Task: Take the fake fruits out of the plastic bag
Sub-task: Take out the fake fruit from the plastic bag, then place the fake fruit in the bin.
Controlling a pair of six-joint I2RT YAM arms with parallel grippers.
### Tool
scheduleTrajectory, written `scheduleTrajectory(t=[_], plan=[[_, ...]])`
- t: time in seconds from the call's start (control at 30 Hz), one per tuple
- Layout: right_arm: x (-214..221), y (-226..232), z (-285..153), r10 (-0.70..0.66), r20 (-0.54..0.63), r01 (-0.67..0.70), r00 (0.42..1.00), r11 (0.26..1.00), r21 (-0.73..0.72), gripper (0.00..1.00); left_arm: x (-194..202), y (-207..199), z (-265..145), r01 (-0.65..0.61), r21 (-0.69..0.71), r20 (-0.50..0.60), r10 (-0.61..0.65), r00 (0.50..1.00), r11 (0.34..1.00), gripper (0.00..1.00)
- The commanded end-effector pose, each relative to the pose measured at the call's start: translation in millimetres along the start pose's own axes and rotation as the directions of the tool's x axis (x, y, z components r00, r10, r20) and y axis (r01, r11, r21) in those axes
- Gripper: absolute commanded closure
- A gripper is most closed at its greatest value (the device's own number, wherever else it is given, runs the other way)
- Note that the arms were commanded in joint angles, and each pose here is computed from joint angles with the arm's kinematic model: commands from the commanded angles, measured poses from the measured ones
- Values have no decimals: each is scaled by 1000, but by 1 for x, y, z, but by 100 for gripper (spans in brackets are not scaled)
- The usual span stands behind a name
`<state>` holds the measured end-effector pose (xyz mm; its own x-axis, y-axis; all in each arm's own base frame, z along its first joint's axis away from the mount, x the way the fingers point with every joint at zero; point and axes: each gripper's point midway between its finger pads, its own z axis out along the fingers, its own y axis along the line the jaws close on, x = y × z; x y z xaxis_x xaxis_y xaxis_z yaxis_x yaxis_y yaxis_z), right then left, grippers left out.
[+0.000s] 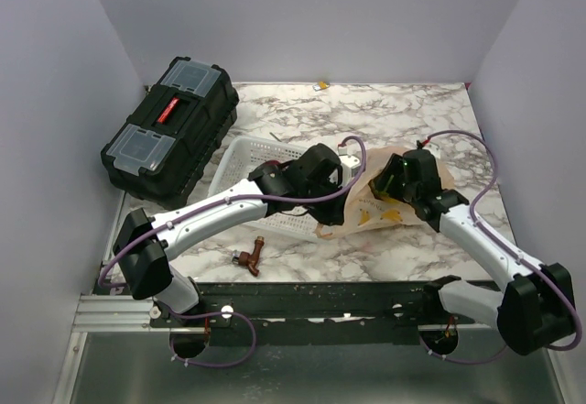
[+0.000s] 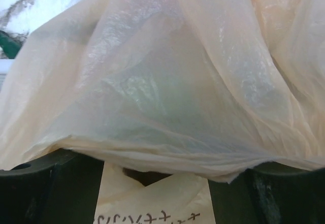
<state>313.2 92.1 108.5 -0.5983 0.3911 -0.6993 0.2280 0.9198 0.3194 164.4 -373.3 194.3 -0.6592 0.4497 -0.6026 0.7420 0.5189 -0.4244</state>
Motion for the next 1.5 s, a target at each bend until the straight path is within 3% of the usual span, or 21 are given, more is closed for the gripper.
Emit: scheduleTrajectory(t=[0.0,0.33,0.47,0.63,1.0,1.13,1.23,1.47], plan=[[-6,3,-17,-17,8,17,1000,999,-31,53,3,6,-6,-31,-41,13,31,999,999,98],[-3,20,-66,-26,-92,13,995,991,-135,78,5,8,-4,-39,-47,8,39,999,998,98],[-19,30,-92,-14,-73,1,997,983,-181,82,6,6,-6,-40,-34,13,40,999,999,97],[-42,44,-115,-6,-25,0,1000,971,-237,83,-1,0,-18,-72,-17,63,73,995,997,61],[-90,96,-128,-48,4,46,999,929,-368,85,-41,-7,-93,-143,-109,301,170,938,984,25],[-93,130,-120,-89,-11,77,996,907,-413,85,-71,-5,-147,-121,-213,426,203,881,970,15],[-83,161,-113,-133,-20,111,991,892,-439,85,-93,4,-195,-73,-325,534,247,809,943,15],[-28,220,-92,-284,-42,242,958,878,-413,85,-98,30,-301,77,-529,744,418,521,845,14]])
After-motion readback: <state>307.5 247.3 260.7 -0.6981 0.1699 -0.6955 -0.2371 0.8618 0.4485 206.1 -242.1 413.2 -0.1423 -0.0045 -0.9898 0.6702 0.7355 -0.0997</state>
